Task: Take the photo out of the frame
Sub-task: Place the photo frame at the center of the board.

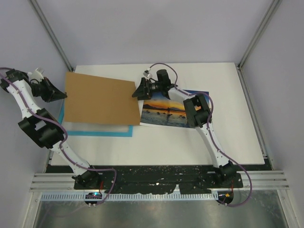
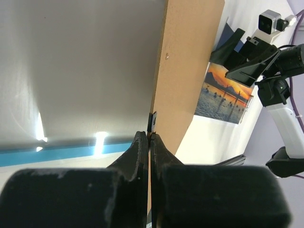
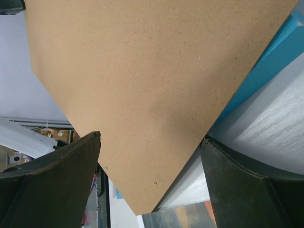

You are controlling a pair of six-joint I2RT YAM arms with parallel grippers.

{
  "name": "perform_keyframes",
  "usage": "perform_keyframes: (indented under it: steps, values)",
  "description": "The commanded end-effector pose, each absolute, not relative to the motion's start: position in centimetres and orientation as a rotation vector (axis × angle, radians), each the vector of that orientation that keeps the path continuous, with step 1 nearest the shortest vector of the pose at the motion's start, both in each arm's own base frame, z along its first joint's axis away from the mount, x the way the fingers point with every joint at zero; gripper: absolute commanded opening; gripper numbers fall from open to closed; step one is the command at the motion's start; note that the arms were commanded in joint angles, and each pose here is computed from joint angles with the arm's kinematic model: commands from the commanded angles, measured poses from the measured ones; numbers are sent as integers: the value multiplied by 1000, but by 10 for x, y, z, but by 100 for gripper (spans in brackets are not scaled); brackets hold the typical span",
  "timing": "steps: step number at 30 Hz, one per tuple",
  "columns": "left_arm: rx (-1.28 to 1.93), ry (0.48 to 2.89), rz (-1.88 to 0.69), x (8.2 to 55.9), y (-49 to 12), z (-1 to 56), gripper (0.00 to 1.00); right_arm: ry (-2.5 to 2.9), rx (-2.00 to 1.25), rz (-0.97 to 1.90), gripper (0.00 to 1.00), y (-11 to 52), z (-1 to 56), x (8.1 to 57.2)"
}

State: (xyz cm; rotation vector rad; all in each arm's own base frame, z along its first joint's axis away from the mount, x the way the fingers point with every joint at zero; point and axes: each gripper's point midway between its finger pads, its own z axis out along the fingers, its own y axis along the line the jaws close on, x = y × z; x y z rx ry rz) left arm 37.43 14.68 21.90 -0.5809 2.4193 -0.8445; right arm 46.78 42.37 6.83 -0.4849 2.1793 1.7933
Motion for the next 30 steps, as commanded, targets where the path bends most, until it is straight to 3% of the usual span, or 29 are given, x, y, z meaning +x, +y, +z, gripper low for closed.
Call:
perform_keyframes:
  steps: [1, 5, 10, 26, 30]
  values:
    - [-604, 2377, -710, 370, 164, 235, 0, 2150, -499, 1831, 89, 430, 75, 467]
    - [-622, 2389, -666, 370, 168, 231, 1, 2154, -473, 1913, 89, 433, 78, 457]
    - [-640, 2405, -617, 368, 173, 227, 10, 2187, -405, 1995, 89, 428, 76, 449]
    - [-680, 2411, -595, 368, 175, 218, 13, 2127, -420, 2198, 89, 419, 96, 419]
    - [-675, 2439, -592, 365, 172, 212, 20, 2120, -416, 2211, 89, 419, 98, 417]
